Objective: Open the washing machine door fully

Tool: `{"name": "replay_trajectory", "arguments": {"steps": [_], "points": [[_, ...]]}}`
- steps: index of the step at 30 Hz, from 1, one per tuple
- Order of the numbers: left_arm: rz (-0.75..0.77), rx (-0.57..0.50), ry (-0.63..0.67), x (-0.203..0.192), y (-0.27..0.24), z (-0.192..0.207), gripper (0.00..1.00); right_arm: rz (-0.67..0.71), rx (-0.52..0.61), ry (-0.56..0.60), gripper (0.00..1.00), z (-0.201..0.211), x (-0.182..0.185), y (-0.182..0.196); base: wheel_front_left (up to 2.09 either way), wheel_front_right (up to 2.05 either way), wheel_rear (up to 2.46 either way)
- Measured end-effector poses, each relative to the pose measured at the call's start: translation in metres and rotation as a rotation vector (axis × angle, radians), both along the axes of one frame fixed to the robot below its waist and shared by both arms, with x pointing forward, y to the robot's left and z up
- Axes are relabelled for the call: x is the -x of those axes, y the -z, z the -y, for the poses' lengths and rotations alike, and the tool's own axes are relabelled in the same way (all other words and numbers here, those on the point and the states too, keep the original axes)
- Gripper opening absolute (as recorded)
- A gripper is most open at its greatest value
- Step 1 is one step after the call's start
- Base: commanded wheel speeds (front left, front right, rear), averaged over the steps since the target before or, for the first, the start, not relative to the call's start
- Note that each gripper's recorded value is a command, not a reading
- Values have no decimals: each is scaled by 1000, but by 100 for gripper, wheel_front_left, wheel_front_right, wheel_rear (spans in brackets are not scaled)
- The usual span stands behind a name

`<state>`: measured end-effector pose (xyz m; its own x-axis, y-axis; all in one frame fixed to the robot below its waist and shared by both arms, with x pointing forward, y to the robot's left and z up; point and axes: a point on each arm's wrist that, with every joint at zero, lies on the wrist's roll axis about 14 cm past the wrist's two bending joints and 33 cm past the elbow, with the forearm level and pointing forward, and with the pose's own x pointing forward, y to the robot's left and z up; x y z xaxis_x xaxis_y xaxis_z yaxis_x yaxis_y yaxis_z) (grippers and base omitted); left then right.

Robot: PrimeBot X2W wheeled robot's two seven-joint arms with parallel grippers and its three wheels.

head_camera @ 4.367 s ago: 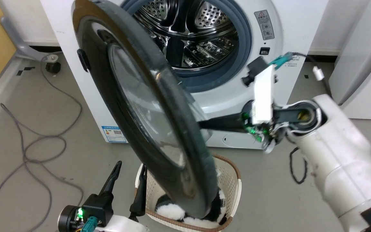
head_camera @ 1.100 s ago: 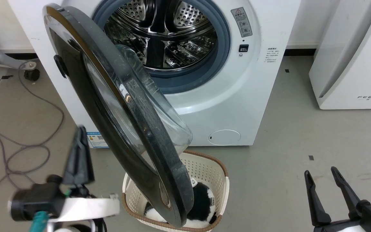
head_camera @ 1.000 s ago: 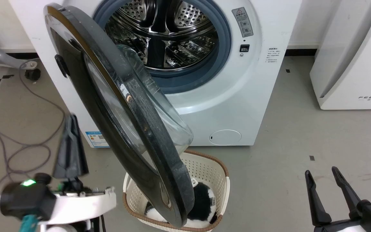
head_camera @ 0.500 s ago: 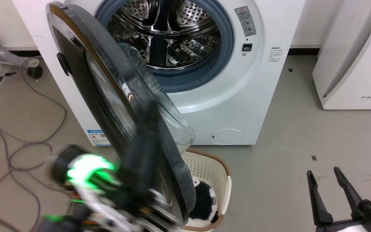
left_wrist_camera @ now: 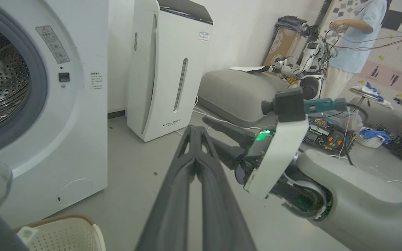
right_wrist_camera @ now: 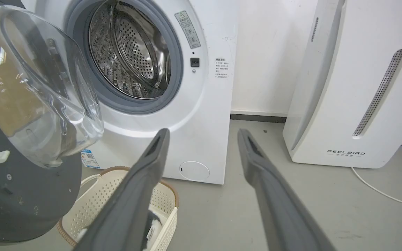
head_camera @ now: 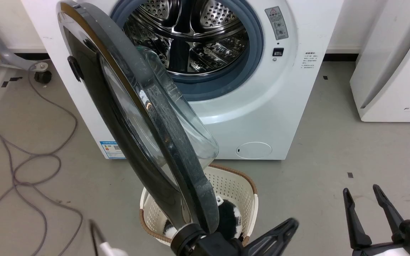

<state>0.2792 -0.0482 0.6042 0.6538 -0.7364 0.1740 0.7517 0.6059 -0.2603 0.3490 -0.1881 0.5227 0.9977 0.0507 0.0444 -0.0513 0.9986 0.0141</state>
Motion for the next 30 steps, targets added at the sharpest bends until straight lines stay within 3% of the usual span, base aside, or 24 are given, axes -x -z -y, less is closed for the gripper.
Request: {"name": "replay_trajectory", "arguments": {"steps": [7,15,30], "points": [[-66,-123,-61,-17,44,-4,0,-7,0,1,100,0,0,2,0,0,0],[-4,-136,-264,-63,41,-35,0,-18,2,0,100,0,0,4,0,0,0],[-55,-185,-375,-70,59,-54,0,-21,-2,-10,100,-3,0,2,0,0,0]]}}
